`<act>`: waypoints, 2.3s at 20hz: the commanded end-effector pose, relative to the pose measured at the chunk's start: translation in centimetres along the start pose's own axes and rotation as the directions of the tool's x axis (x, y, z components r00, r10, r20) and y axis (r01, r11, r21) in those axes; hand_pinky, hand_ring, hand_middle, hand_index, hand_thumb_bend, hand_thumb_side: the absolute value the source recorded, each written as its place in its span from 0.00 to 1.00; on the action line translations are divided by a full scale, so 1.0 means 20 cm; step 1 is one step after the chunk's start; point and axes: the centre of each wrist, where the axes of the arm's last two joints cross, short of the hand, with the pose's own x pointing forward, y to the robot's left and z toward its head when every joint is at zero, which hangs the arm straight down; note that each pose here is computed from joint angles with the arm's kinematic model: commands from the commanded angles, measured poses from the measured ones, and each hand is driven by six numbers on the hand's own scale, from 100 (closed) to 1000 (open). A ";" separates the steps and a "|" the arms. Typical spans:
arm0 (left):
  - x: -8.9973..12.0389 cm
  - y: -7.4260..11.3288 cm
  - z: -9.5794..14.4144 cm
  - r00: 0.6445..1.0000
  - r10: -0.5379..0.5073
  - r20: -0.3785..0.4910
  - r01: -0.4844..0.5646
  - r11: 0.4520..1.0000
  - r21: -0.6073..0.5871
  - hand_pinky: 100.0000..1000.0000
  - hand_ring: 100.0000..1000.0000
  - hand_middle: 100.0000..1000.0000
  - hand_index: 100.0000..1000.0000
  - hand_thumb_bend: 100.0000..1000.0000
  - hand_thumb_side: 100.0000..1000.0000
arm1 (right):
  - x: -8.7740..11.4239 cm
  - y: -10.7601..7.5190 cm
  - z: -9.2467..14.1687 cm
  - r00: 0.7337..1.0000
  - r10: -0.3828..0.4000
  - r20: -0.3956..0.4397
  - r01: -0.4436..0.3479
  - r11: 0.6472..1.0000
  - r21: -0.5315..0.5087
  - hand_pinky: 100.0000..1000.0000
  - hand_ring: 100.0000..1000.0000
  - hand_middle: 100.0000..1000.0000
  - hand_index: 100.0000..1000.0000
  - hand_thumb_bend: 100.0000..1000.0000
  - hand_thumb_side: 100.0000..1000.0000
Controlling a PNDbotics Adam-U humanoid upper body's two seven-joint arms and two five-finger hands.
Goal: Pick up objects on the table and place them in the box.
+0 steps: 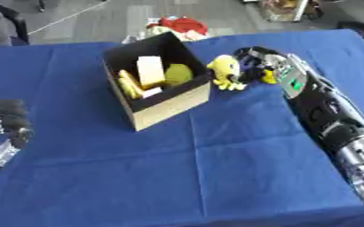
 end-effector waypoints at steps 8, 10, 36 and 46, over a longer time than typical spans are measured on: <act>0.02 0.02 0.00 1.000 -0.007 0.017 0.007 1.000 0.009 0.68 0.63 0.62 0.79 0.54 0.49 | 0.13 -0.16 0.03 0.997 0.079 0.005 -0.075 0.966 -0.247 0.68 0.48 0.38 0.44 0.01 0.00; 0.02 0.02 0.00 1.000 -0.006 0.015 0.006 1.000 0.011 0.68 0.62 0.62 0.79 0.54 0.49 | 0.17 -0.26 0.07 0.998 0.059 0.026 -0.047 0.939 -0.340 0.67 0.46 0.34 0.39 0.00 0.00; 0.03 0.01 -0.01 1.000 0.010 0.026 -0.010 1.000 -0.002 0.68 0.63 0.62 0.79 0.54 0.49 | 0.70 -0.10 0.04 0.831 0.321 0.455 -0.225 0.941 -0.253 0.87 0.82 0.93 0.99 0.43 0.28; 0.01 0.04 0.01 1.000 -0.008 0.002 0.008 1.000 0.019 0.68 0.63 0.62 0.79 0.54 0.49 | 0.17 -0.43 0.21 0.974 0.171 0.149 -0.111 0.933 -0.343 0.87 0.81 0.89 0.97 0.26 0.08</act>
